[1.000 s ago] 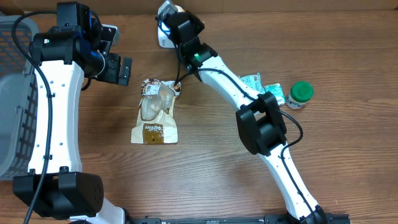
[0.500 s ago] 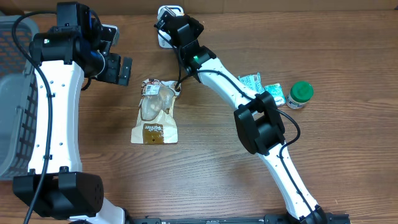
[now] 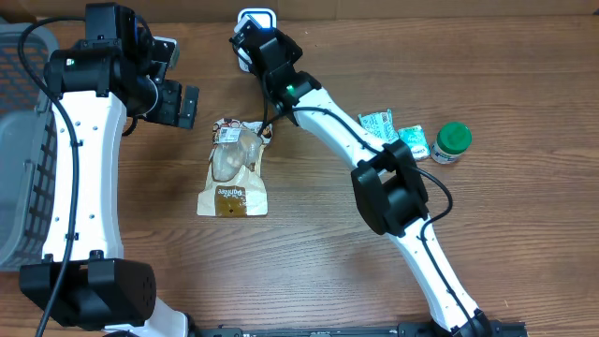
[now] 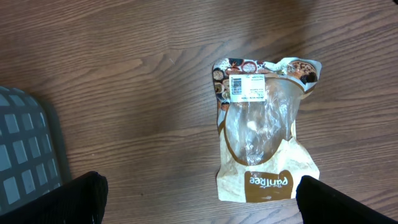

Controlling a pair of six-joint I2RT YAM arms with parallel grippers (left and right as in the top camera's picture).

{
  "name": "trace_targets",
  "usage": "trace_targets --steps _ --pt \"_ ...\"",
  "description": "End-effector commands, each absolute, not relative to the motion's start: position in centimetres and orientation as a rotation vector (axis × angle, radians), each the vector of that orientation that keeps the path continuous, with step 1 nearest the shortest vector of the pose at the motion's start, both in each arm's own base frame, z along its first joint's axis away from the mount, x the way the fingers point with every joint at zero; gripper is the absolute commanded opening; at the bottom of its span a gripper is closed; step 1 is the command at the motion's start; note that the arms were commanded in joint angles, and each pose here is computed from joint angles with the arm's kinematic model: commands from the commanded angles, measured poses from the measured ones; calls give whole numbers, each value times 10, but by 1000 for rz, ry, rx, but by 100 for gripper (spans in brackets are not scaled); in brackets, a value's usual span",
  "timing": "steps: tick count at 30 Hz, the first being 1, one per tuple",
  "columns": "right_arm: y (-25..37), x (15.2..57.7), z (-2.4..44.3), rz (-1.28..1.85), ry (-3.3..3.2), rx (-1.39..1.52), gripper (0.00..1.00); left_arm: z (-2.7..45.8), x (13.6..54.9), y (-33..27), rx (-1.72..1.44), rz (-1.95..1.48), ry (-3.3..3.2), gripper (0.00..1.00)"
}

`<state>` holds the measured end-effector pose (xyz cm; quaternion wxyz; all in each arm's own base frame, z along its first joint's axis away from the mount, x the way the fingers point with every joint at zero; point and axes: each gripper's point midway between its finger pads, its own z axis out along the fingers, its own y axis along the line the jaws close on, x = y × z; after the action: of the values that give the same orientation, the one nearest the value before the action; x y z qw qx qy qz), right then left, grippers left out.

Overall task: Scan the item barcode
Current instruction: 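Hold the orange packet in front of the scanner, right gripper, then carry the orange packet right and release it beside the teal bag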

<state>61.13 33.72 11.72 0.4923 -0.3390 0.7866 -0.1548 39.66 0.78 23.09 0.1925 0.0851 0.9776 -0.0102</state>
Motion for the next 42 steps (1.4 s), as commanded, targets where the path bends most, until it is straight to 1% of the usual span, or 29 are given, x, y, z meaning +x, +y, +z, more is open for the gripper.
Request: trace_targets --steps 1,6,10,14,17,20,26,30,37,42 --pt "345 597 226 -113 1848 -639 4 234 397 7 253 -33 2734 100" --pt "340 566 273 122 1934 -475 4 234 397 7 253 -33 2734 99" --pt "326 530 306 339 2045 -361 4 234 397 7 253 -33 2734 99" --pt "299 494 322 519 2196 -260 4 234 397 7 253 -33 2734 99" --pt "272 471 322 584 2311 -223 4 234 397 7 253 -33 2734 100" --pt "238 454 308 587 2449 -168 4 234 397 7 253 -33 2734 100" --pt "176 436 260 473 2700 -16 4 234 397 7 253 -33 2734 100" --pt "150 432 225 423 2801 64 4 234 397 7 253 -33 2734 100" --pt "110 427 147 382 2937 221 4 234 397 7 253 -33 2734 100" --pt "88 414 100 357 3003 309 4 234 397 7 253 -33 2734 100"
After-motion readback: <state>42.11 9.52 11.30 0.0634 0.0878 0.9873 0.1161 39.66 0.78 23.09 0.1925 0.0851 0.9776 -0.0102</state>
